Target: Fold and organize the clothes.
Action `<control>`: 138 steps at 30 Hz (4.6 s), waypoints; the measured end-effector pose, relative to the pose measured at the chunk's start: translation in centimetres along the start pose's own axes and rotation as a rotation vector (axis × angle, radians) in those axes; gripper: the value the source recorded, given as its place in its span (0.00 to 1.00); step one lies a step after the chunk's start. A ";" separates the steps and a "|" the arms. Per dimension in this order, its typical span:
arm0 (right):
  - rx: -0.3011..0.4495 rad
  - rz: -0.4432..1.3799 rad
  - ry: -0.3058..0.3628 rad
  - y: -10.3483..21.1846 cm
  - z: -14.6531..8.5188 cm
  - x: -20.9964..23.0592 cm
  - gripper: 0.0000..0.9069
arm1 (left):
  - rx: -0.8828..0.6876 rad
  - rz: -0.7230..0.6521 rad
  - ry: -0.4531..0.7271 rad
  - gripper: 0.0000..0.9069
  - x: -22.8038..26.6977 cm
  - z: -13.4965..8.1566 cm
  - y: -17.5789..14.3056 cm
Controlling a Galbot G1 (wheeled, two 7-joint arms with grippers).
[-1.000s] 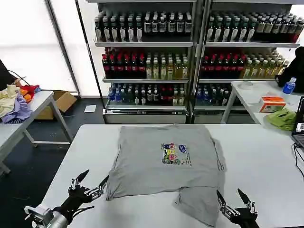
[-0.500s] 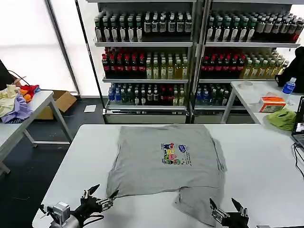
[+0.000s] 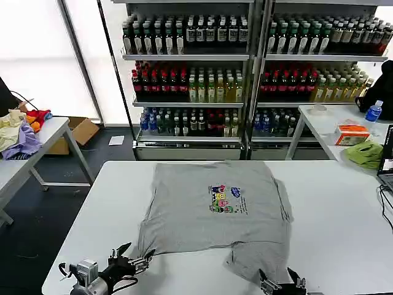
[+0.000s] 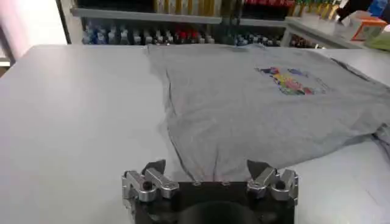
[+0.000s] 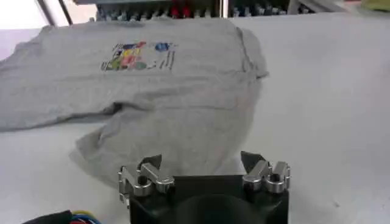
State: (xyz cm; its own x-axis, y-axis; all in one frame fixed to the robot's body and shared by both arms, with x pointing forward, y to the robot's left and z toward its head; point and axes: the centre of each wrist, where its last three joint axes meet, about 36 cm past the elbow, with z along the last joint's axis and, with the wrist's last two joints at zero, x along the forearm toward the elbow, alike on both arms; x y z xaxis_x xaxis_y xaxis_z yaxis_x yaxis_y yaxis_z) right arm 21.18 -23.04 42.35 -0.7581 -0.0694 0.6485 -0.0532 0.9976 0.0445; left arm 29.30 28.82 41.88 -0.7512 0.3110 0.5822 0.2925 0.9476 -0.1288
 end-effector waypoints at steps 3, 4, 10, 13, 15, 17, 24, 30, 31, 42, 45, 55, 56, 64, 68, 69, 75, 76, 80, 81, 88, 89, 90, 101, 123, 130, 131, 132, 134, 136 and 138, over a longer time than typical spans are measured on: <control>0.003 -0.011 0.007 0.3 0.2 0.1 0.00 | 0.003 -0.002 0.010 0.02 -0.4 0.4 0.0; 0.004 -0.013 0.008 0.3 0.3 0.1 0.00 | 0.003 -0.003 0.011 0.02 -0.5 0.5 0.0; 0.002 -0.020 0.003 0.5 0.5 0.2 0.00 | 0.013 -0.005 0.015 0.02 -0.8 1.2 -0.3; 0.003 -0.023 0.001 0.4 0.6 0.1 0.00 | 0.019 -0.004 0.015 0.02 -0.9 1.5 -0.4; 0.004 -0.025 -0.001 0.3 0.8 0.1 0.00 | 0.021 -0.002 0.015 0.02 -0.9 1.7 -0.7; 0.002 -0.032 -0.006 0.3 0.8 0.2 0.00 | 0.022 -0.002 0.017 0.02 -1.0 2.0 -0.8; -0.008 -0.053 -0.041 0.1 0.9 0.7 0.00 | 0.033 -0.022 0.001 0.02 -1.2 2.7 -1.2; -0.014 -0.072 -0.090 0.1 0.8 1.9 0.00 | 0.024 -0.047 -0.036 0.02 -0.8 3.0 -1.6; -0.015 -0.074 -0.097 0.1 0.8 2.2 0.00 | 0.022 -0.053 -0.041 0.01 -0.7 3.0 -1.6; -0.004 -0.119 -0.124 0.6 2.0 6.9 0.00 | -0.038 -0.088 -0.084 0.02 2.6 1.9 -3.0; 0.000 -0.132 -0.123 0.5 2.6 8.1 0.00 | -0.058 -0.095 -0.080 0.02 3.7 1.7 -3.4; -0.018 -0.138 -0.208 0.2 2.9 8.6 0.00 | -0.101 -0.101 -0.044 0.02 6.8 1.0 -4.6; -0.022 -0.137 -0.225 0.2 2.6 8.3 0.00 | -0.104 -0.101 -0.041 0.02 6.9 0.9 -4.6; -0.067 -0.129 -0.390 -0.4 -0.6 4.0 0.00 | -0.123 -0.093 -0.071 0.01 6.1 -1.2 -3.8; -0.081 -0.129 -0.455 -0.7 -2.6 1.5 0.00 | -0.124 -0.083 -0.104 0.02 4.9 -2.4 -3.0; -0.082 -0.131 -0.469 -0.7 -3.0 1.0 0.00 | -0.123 -0.079 -0.112 0.02 4.4 -2.7 -2.7; -0.074 -0.135 -0.524 -1.2 -5.4 -2.9 0.00 | -0.121 -0.065 -0.142 0.01 2.1 -4.2 -1.0; -0.069 -0.134 -0.530 -1.3 -5.7 -3.6 0.00 | -0.117 -0.065 -0.146 0.02 1.7 -4.4 -0.8; -0.051 -0.129 -0.537 -1.7 -6.8 -6.5 0.00 | -0.096 -0.069 -0.156 0.03 -0.1 -5.0 0.3; -0.047 -0.127 -0.534 -1.8 -7.0 -7.3 0.00 | -0.091 -0.072 -0.159 0.10 -0.5 -5.2 0.6; -0.035 -0.113 -0.493 -2.2 -8.2 -12.2 1.00 | -0.050 -0.084 -0.169 1.00 -3.7 -6.1 2.2; -0.036 -0.111 -0.489 -2.2 -8.3 -12.6 1.00 | -0.044 -0.083 -0.168 1.00 -4.2 -6.2 2.4; -0.038 -0.110 -0.484 -2.3 -8.5 -13.0 1.00 | -0.040 -0.087 -0.168 1.00 -4.5 -6.3 2.6; -0.033 -0.074 -0.467 -3.7 -10.0 -13.3 1.00 | -0.011 -0.153 -0.166 1.00 -5.9 -6.6 5.0; -0.005 0.095 -0.278 -3.3 -4.8 -9.2 0.00 | 0.002 -0.126 -0.095 1.00 -5.2 -3.0 2.5; 0.004 0.107 -0.242 -2.9 -3.9 -9.2 0.00 | 0.010 -0.115 -0.083 0.38 -5.6 -2.1 1.9; 0.004 0.108 -0.238 -2.8 -3.8 -9.2 0.00 | 0.012 -0.111 -0.080 0.30 -5.7 -2.0 1.7; 0.004 0.108 -0.235 -2.8 -3.7 -9.2 0.00 | 0.013 -0.110 -0.076 0.16 -5.7 -1.8 1.6; 0.004 0.108 -0.229 -2.8 -3.6 -9.2 0.00 | 0.017 -0.107 -0.071 0.08 -5.9 -1.4 1.4; 0.004 0.107 -0.226 -2.7 -3.5 -9.2 0.00 | 0.018 -0.108 -0.072 0.04 -6.0 -1.2 1.1; 0.003 0.106 -0.225 -2.7 -3.5 -9.2 0.00 | 0.020 -0.109 -0.074 0.04 -6.2 -1.2 0.9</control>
State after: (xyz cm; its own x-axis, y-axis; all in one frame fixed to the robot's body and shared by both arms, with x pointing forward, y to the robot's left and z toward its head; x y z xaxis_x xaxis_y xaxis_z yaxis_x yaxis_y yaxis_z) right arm 30.58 -25.11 38.96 -0.8851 0.0370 0.4640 0.0328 0.9993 -0.0171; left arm 34.91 27.64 39.08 -0.8196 0.2098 0.5332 0.1953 0.9771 -0.0843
